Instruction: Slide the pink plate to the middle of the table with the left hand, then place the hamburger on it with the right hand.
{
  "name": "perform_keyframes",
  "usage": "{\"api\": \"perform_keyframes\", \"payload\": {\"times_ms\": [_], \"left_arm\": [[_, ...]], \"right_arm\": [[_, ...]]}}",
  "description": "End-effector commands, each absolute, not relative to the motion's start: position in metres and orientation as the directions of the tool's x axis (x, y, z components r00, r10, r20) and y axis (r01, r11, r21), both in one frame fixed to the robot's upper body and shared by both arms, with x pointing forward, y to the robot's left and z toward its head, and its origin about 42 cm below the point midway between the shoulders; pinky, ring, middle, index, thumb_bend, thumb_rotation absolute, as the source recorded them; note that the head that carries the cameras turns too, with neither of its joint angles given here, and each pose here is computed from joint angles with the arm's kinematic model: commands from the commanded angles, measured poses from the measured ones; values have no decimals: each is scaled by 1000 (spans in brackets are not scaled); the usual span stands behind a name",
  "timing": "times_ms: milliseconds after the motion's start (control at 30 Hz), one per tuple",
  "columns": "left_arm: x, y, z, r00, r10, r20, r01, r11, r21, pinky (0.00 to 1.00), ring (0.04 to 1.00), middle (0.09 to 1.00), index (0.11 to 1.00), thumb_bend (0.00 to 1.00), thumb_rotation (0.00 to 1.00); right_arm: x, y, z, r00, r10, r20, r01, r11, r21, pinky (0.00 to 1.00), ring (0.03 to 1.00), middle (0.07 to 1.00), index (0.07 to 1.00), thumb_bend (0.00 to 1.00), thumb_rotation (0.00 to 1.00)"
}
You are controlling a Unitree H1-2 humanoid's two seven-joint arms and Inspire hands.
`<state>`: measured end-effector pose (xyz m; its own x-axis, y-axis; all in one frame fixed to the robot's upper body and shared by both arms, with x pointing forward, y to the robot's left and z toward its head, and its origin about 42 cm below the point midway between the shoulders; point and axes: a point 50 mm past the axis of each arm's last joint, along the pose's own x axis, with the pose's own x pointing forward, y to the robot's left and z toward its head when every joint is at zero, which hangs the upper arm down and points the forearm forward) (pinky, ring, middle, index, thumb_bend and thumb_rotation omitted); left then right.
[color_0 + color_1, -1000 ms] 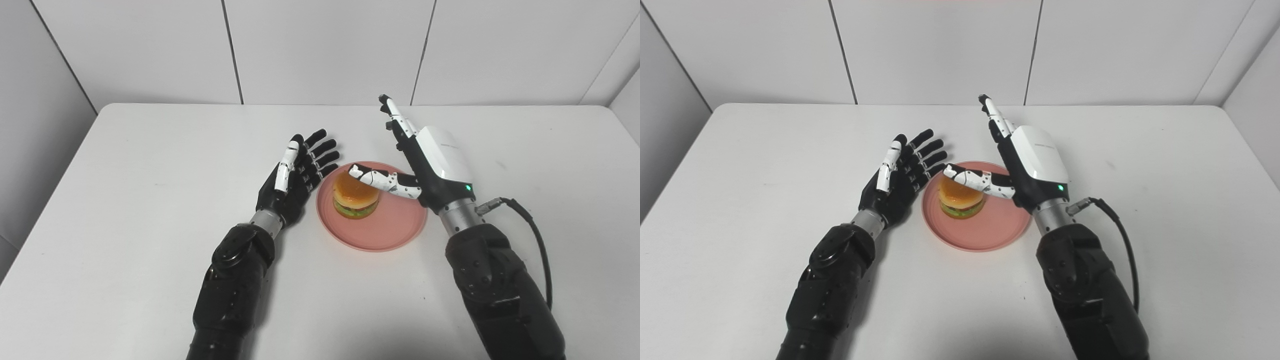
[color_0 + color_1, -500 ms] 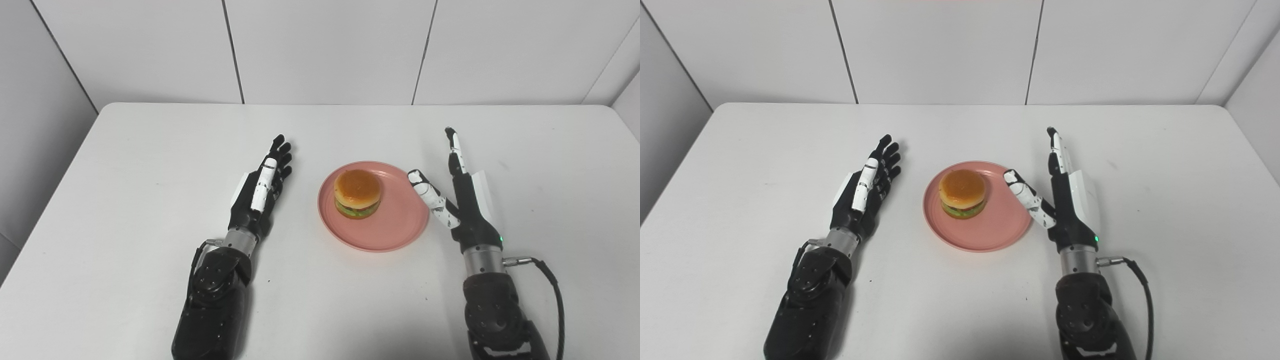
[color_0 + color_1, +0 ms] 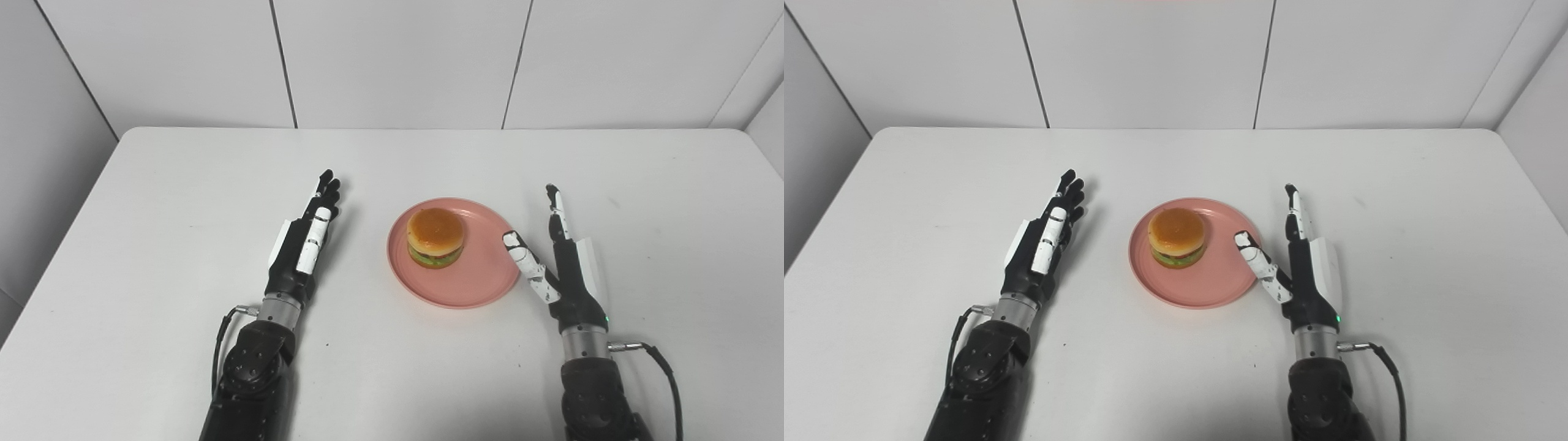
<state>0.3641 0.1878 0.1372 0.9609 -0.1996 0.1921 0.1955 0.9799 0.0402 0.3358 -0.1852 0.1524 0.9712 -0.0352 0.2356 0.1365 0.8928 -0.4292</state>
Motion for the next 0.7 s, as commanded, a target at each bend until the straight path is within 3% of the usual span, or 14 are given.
{"api": "perform_keyframes", "payload": {"times_ms": [0,200,233,400,433,667], "left_arm": [[342,198,110,971,-195,135,192,981,37,1000,1000,1000,1000,404,1000],[339,199,106,965,-221,141,213,974,73,1000,1000,1000,1000,408,1000],[339,199,105,965,-225,138,216,973,77,1000,1000,1000,1000,401,1000],[339,197,104,964,-233,127,223,971,89,1000,1000,1000,1000,398,1000],[339,197,104,964,-236,123,225,970,92,1000,1000,1000,1000,393,1000],[338,194,104,962,-244,124,235,968,84,1000,1000,1000,1000,379,1000]], "right_arm": [[340,-179,161,953,-22,302,136,921,-364,980,997,1000,1000,600,1000],[347,-184,154,953,-35,300,134,939,-316,952,981,996,1000,451,1000],[348,-185,153,956,-41,290,134,942,-308,969,991,996,997,397,1000],[352,-188,150,963,-54,265,128,954,-273,996,1000,1000,992,336,1000],[353,-188,149,963,-52,266,125,957,-263,995,1000,1000,992,278,1000],[355,-189,147,962,-52,267,122,960,-253,965,992,992,982,226,1000]]}}
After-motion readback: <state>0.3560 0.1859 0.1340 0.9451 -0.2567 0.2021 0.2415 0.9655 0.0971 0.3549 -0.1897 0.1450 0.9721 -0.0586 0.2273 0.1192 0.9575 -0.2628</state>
